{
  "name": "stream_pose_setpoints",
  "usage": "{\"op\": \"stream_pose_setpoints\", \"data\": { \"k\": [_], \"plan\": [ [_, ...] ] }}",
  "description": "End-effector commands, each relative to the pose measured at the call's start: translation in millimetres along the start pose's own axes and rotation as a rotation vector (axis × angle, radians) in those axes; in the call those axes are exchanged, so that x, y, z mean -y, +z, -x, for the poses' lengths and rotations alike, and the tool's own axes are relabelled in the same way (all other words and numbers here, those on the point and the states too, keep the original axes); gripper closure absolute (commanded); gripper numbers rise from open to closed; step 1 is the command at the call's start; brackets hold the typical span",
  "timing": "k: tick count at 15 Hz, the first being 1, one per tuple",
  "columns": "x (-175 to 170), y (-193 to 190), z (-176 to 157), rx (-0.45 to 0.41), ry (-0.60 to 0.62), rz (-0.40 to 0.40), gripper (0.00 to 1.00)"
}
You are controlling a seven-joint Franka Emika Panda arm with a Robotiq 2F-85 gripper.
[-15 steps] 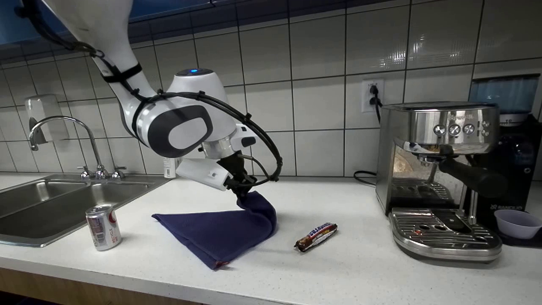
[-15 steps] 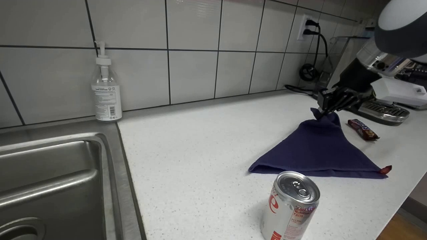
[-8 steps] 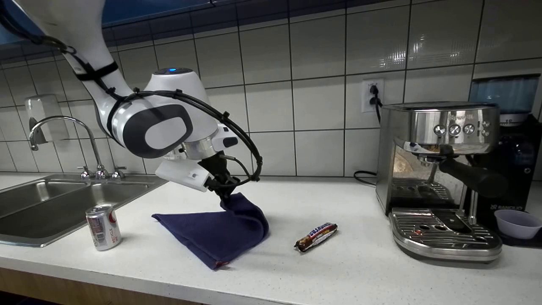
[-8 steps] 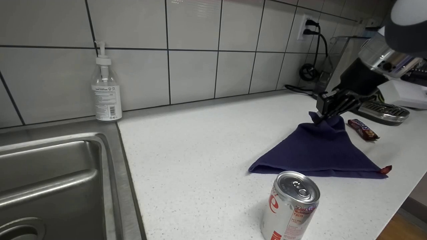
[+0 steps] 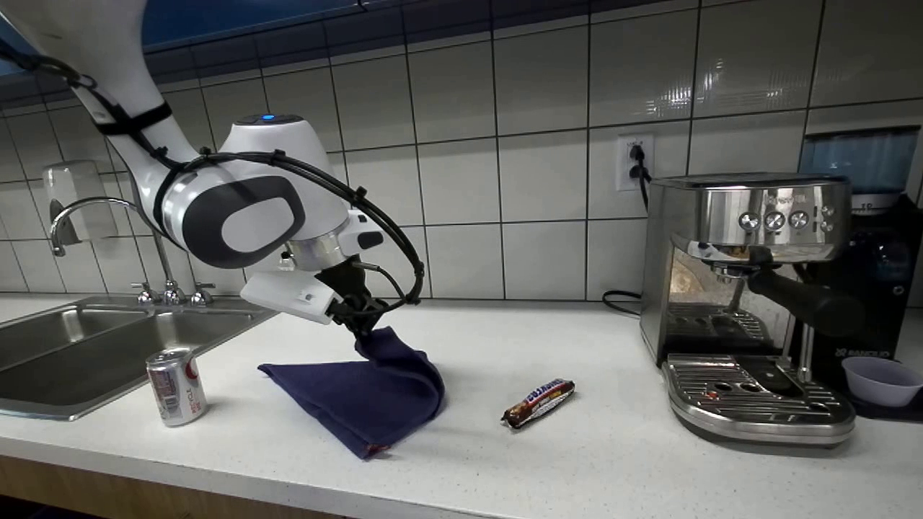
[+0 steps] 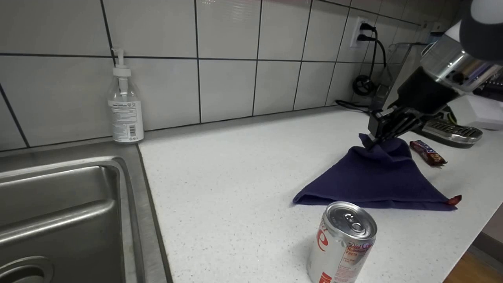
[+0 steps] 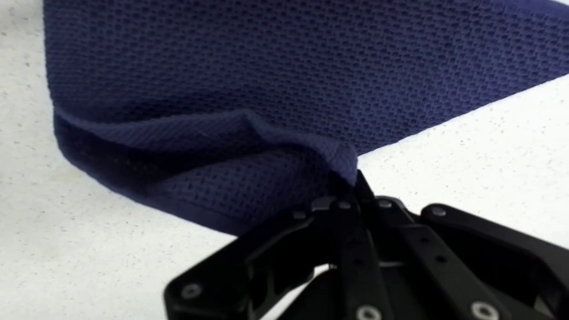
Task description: Fold the towel by placing the corners on each other
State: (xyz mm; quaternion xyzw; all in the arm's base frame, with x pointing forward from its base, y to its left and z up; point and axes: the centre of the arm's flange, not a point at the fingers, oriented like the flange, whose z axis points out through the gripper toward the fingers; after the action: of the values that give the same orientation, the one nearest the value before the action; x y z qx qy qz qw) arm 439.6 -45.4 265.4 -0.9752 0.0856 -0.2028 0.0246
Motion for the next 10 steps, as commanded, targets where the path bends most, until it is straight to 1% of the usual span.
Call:
{"op": "stream_pose_setpoints", "data": {
  "k": [1,10],
  "plan": [
    [6,-10,8,-0.024,-0.028,-0.004,0.99],
    [44,-13,27,-0.006,-0.021,-0.001,0.99]
  ]
}}
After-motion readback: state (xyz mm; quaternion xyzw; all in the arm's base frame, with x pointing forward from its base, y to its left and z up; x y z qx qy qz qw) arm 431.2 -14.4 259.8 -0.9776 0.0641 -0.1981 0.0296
